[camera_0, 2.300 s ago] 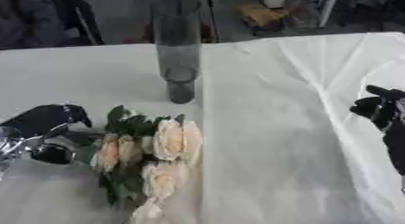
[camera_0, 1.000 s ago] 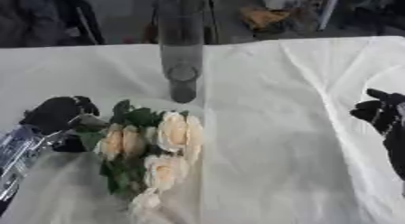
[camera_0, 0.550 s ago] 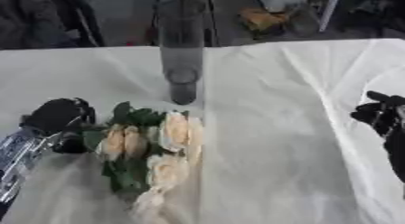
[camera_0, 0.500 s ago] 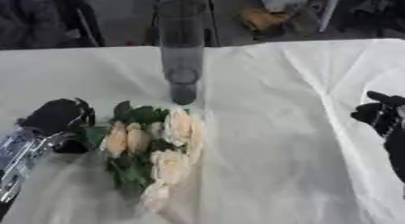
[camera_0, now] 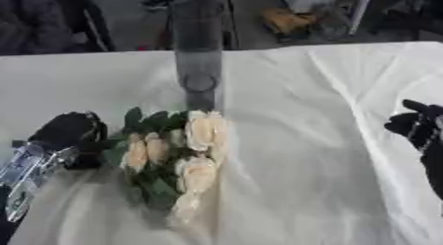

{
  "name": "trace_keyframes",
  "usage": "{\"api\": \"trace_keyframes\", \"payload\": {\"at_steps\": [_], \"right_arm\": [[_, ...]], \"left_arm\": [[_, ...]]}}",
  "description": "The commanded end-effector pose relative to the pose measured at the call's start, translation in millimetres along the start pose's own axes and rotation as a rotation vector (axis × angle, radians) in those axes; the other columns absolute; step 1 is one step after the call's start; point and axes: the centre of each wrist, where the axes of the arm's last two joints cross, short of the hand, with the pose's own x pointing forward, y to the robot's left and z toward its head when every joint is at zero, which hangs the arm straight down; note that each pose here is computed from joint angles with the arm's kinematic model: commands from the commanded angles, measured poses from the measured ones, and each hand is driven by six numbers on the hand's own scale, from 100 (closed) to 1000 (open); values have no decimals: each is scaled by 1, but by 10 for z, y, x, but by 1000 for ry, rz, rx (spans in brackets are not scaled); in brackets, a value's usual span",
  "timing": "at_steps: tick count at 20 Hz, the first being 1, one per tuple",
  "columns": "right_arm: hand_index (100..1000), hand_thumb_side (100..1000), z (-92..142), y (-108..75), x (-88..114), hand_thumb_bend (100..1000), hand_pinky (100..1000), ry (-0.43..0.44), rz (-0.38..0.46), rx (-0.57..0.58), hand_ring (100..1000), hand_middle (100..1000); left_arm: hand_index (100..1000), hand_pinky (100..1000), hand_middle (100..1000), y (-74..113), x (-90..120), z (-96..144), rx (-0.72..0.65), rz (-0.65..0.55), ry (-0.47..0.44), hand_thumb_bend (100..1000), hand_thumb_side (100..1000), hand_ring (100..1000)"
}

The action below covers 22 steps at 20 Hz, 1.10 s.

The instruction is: Arrange flowers into the vase.

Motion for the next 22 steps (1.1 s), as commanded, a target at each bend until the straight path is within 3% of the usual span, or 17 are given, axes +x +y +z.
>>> {"api": "trace_keyframes", "payload": {"at_steps": [1,3,4,5,8,11,14,22], "right_arm": [[856,1000,-44,-28,68,100,821,-27,13,6,672,615],[856,1000,-45,-28,68,100,821,-27,13,6,672,615],[856,1000,-45,-28,68,100,821,-27,13,6,672,614],[856,1000,-44,-29,68,100,821,-27,13,6,672,614],[857,1000,-43,-30,68,100,821,-28,14,5,673,614],[857,1000,-45,-30,69,100,821,-28,13,6,673,614],[857,1000,-45,-30,70,100,821,-28,13,6,674,614],[858,1000,-46,-29,69,100,821,-29,12,7,675,614]], "left_arm": [[338,119,236,16,29,-11,2,7,-5,530,291,108],[330,120,237,10,43,-11,0,13,-9,542,290,113],[321,127,249,6,48,-10,-4,15,-11,639,294,125],[319,127,249,4,52,-9,-9,15,-15,647,294,125],[270,104,226,26,63,-10,-20,9,-27,898,292,103],[201,100,162,78,75,-11,-8,0,-38,990,283,100],[154,100,100,115,77,-6,8,-10,-42,1000,283,100],[100,100,100,204,71,3,95,-8,-50,1000,288,100]]}}
